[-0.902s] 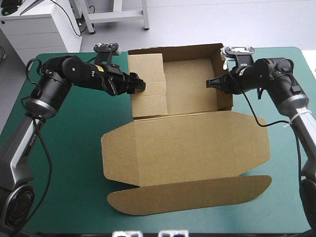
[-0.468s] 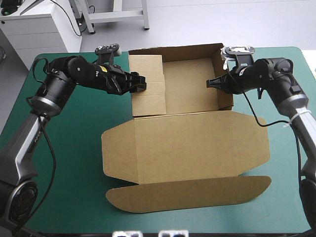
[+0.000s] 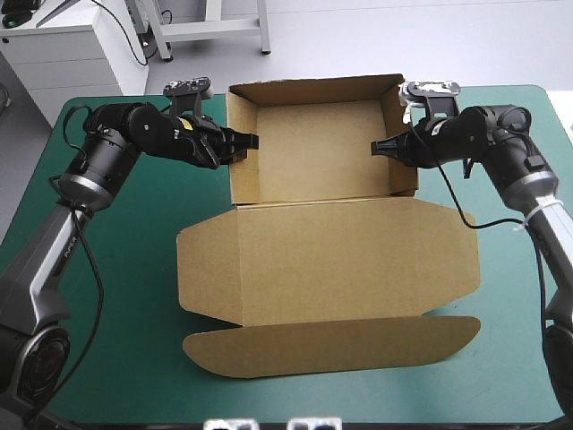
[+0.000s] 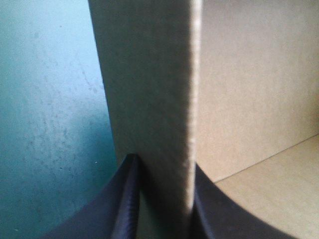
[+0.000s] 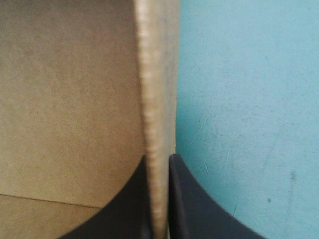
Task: Fold the box
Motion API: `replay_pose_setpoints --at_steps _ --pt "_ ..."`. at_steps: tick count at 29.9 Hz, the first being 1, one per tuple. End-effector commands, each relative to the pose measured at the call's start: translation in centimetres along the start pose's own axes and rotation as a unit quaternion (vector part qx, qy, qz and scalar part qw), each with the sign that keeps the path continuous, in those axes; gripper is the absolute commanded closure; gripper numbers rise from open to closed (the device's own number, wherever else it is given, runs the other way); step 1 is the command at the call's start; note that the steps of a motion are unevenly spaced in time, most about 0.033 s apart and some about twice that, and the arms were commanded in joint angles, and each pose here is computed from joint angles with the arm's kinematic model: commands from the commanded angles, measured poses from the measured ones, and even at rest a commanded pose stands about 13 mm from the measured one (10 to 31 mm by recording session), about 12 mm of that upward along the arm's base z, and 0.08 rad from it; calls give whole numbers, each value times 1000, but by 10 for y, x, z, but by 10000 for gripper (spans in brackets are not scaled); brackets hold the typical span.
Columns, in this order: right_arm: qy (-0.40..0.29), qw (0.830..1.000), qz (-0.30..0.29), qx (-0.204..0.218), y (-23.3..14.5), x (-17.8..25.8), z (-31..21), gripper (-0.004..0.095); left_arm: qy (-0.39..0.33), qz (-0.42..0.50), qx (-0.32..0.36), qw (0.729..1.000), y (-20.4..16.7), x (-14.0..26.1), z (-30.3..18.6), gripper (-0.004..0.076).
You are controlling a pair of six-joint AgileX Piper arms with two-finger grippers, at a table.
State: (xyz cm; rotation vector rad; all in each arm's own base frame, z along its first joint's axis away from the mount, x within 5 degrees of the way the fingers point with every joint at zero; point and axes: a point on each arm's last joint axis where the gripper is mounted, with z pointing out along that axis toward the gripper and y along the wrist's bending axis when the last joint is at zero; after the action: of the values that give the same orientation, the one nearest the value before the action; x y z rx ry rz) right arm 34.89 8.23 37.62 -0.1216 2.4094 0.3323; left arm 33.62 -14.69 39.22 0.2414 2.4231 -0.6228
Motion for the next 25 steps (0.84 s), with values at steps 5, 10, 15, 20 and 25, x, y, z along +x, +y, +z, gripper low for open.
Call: replay_pose_setpoints --at_steps 5,10,15,20,25 --pt "-27 999 -5 -25 7 -8 -19 924 -54 39 15 998 -11 -11 -21 732" --pt "23 999 -16 -22 4 -1 -3 924 -10 40 -1 999 0 -8 7 732" --pt "81 997 -10 -15 -1 8 25 924 45 40 -22 998 15 -1 45 732" --pt "128 992 -7 -17 5 18 59 924 89 54 -51 993 26 7 74 732" --pt "157 987 -15 -13 16 25 87 924 137 88 -94 982 33 17 93 732"
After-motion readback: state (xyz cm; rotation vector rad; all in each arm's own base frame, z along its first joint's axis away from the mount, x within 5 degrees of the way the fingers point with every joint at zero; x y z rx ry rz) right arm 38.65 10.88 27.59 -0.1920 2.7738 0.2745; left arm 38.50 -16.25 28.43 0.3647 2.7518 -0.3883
